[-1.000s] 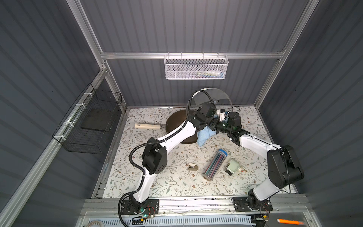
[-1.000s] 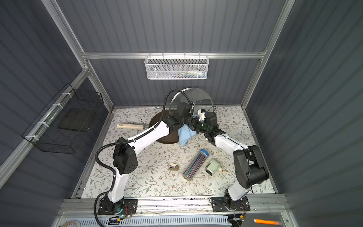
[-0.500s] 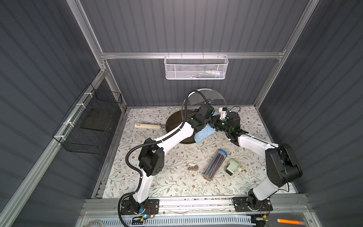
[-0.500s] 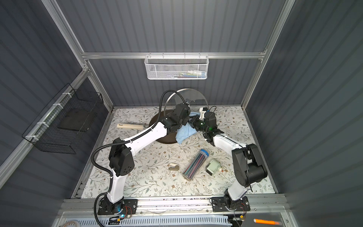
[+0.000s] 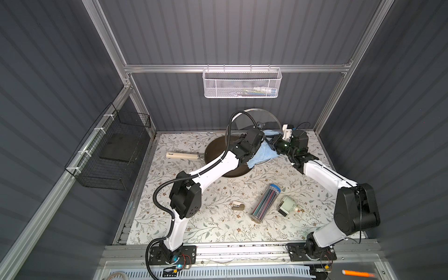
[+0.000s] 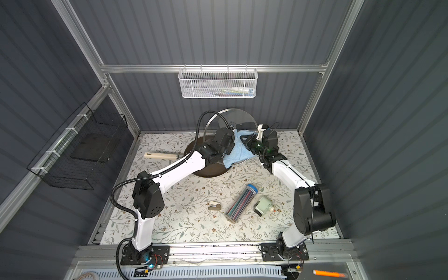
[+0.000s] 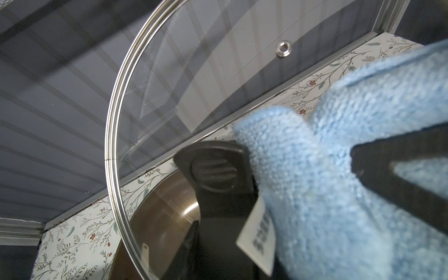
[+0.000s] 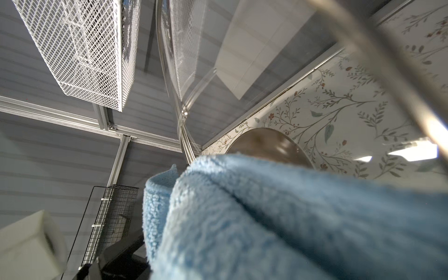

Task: Wipe the pot lid with a cloth
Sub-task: Wipe the pot lid.

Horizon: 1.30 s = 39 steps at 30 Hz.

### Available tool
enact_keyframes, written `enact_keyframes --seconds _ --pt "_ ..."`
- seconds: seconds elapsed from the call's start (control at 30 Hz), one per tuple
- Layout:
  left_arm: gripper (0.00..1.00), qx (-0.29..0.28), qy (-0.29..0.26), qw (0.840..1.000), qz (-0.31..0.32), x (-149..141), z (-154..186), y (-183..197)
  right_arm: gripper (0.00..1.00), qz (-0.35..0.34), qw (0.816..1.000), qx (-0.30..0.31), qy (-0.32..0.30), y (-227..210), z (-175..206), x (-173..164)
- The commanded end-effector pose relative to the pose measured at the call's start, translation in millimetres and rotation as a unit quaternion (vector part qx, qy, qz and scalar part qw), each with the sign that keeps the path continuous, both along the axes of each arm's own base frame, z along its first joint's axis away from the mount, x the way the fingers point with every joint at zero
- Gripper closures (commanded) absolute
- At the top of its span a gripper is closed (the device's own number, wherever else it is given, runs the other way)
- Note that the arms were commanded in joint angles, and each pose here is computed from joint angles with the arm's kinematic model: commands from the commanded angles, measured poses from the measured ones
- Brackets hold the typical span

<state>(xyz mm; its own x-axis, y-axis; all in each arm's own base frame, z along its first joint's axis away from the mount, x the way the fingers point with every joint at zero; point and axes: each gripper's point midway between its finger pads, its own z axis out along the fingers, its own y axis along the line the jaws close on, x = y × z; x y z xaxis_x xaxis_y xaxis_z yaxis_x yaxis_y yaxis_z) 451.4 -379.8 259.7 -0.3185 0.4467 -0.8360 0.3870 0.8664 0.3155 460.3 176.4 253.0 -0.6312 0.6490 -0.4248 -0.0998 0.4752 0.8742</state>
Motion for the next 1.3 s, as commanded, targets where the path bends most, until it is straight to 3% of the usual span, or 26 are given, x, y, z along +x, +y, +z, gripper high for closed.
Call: enact_keyframes --seconds 0.0,0.3,0.7,1.07,1.27 --pt "1.00 -0.139 -0.126 0.982 0.028 -10.1 138.5 16.3 1.00 -0.017 0.999 -0.003 0.047 -0.3 -35.3 -12.5" --pt "1.00 -0.166 -0.130 0.977 0.030 -4.7 146.7 9.2 1.00 0.016 0.998 0.013 0.065 35.0 -56.9 -44.5" --pt "1.00 -0.176 -0.135 0.974 0.035 -4.5 152.2 9.9 1.00 0.066 0.994 0.061 0.068 77.7 -57.5 -40.0" --pt "1.00 -0.143 -0.136 0.980 0.030 -8.8 144.9 15.9 1.00 -0.002 0.997 -0.039 0.059 12.1 -39.1 -23.5" --pt "1.00 -0.128 -0.127 0.983 -0.017 -17.7 135.8 6.5 1.00 -0.012 0.998 -0.047 0.045 -22.3 -16.2 -5.7"
